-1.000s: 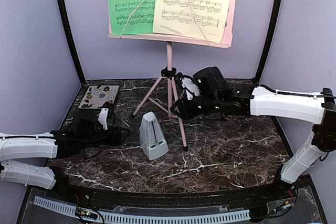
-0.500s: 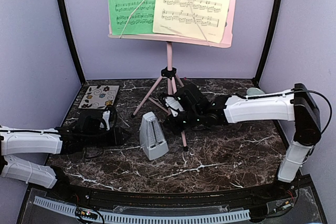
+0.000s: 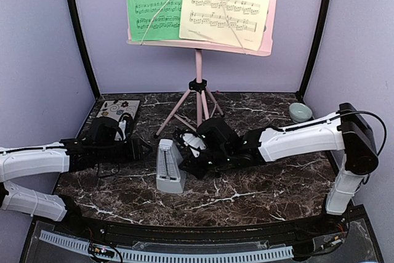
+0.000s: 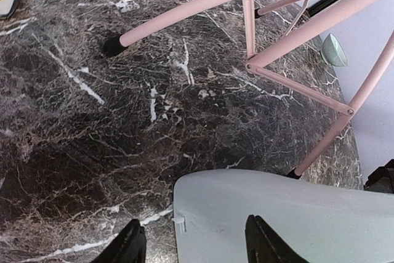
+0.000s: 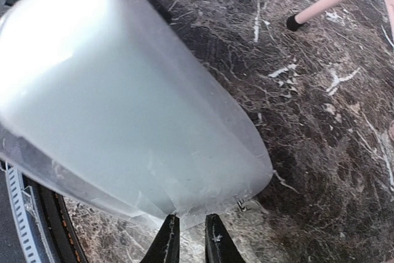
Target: Set up the instrument practice props
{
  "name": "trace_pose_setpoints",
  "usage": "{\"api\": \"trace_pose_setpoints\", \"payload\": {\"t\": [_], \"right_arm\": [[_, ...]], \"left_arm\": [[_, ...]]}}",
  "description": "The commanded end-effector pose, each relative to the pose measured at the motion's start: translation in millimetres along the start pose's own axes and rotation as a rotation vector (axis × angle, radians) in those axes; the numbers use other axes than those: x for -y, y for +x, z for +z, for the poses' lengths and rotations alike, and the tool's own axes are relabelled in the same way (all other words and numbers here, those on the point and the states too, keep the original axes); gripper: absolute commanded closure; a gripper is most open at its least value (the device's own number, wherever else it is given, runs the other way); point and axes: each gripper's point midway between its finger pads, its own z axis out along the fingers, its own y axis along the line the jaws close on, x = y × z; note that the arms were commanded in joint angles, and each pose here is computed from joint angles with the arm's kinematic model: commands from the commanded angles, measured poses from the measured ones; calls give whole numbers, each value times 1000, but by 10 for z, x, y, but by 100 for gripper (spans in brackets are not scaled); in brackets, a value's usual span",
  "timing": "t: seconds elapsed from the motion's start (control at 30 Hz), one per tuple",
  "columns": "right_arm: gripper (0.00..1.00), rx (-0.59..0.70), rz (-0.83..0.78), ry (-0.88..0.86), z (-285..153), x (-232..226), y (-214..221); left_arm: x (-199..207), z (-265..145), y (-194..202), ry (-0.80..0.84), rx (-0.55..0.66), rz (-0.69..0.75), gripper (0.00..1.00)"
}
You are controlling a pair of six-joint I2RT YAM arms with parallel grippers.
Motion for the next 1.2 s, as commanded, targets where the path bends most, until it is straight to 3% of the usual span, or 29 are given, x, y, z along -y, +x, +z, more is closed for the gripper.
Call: {"api": "trace_pose_setpoints", "payload": {"t": [0.0, 0.3, 0.47, 0.8, 0.93, 1.17], "right_arm": [[82, 70, -22, -114, 0, -333, -141], [69, 128, 68, -92, -343, -154, -10], [60, 174, 136, -62, -598, 58, 50], [24, 247, 192, 48, -929, 399, 10], [13, 268, 204, 111, -1000, 524, -8], [0, 345, 291, 249, -1180, 791, -32]], "left_arm": [[123, -104, -174, 4, 13, 34, 40], [601, -565, -502, 175, 116, 129, 1], [804, -670, -350, 199, 98, 191, 1], [997, -486, -47, 108, 82, 272, 1], [940, -283, 81, 13, 26, 322, 1], [843, -62, 69, -133, 34, 303, 1]]}}
